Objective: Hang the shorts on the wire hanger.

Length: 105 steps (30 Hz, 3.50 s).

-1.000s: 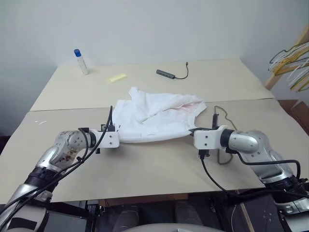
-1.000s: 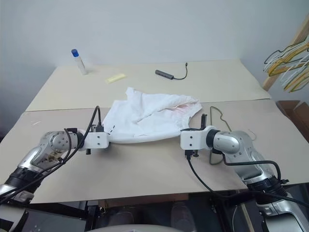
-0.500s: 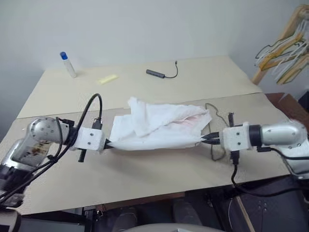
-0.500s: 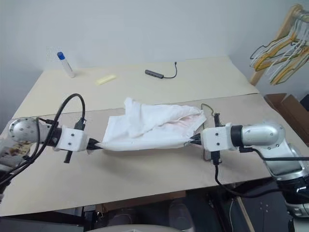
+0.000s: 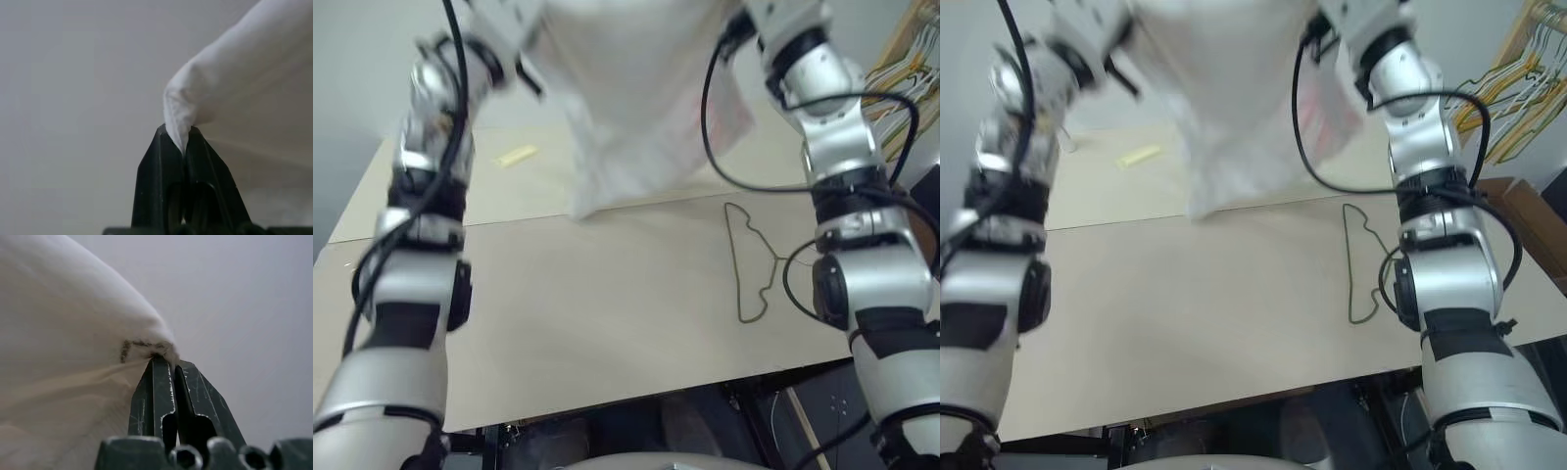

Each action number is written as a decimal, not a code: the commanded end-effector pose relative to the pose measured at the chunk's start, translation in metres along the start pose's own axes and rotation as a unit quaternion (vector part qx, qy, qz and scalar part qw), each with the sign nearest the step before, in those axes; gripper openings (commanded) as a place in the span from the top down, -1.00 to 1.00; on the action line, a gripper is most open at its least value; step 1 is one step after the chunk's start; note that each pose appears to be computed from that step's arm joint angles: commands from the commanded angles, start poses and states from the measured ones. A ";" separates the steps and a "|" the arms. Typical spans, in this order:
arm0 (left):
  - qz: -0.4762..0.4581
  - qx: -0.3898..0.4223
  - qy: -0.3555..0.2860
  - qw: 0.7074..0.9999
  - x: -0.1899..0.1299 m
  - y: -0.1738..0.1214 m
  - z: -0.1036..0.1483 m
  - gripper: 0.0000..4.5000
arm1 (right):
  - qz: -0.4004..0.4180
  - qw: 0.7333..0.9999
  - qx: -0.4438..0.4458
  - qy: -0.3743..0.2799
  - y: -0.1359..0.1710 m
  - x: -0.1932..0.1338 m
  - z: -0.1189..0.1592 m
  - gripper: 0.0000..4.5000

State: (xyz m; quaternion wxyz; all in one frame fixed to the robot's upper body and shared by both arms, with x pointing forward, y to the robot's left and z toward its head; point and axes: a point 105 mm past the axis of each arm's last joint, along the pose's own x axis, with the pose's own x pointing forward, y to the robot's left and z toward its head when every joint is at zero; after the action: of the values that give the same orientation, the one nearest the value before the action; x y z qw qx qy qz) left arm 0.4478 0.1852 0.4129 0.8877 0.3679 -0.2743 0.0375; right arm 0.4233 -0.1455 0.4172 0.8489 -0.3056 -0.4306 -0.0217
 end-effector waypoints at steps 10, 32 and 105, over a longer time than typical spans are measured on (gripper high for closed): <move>-0.098 -0.023 -0.167 0.981 -0.047 -0.018 -0.004 0.99 | 0.082 0.995 0.012 -0.054 0.026 -0.081 -0.033 1.00; -0.786 -0.048 0.069 0.612 -0.341 -0.085 -0.049 0.99 | 0.615 0.788 -0.026 -0.028 0.120 -0.289 -0.067 1.00; -0.628 -0.331 -0.016 0.704 -0.275 -0.109 -0.002 -0.55 | 0.286 0.700 0.190 0.626 0.027 -0.342 -0.117 0.36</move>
State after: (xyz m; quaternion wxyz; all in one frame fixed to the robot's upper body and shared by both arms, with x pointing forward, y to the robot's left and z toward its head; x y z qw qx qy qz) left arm 0.2453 0.1452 0.1917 0.7666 0.1206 0.0340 -0.6297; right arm 0.2950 -0.2632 0.0724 0.9146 -0.1606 0.3485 0.1274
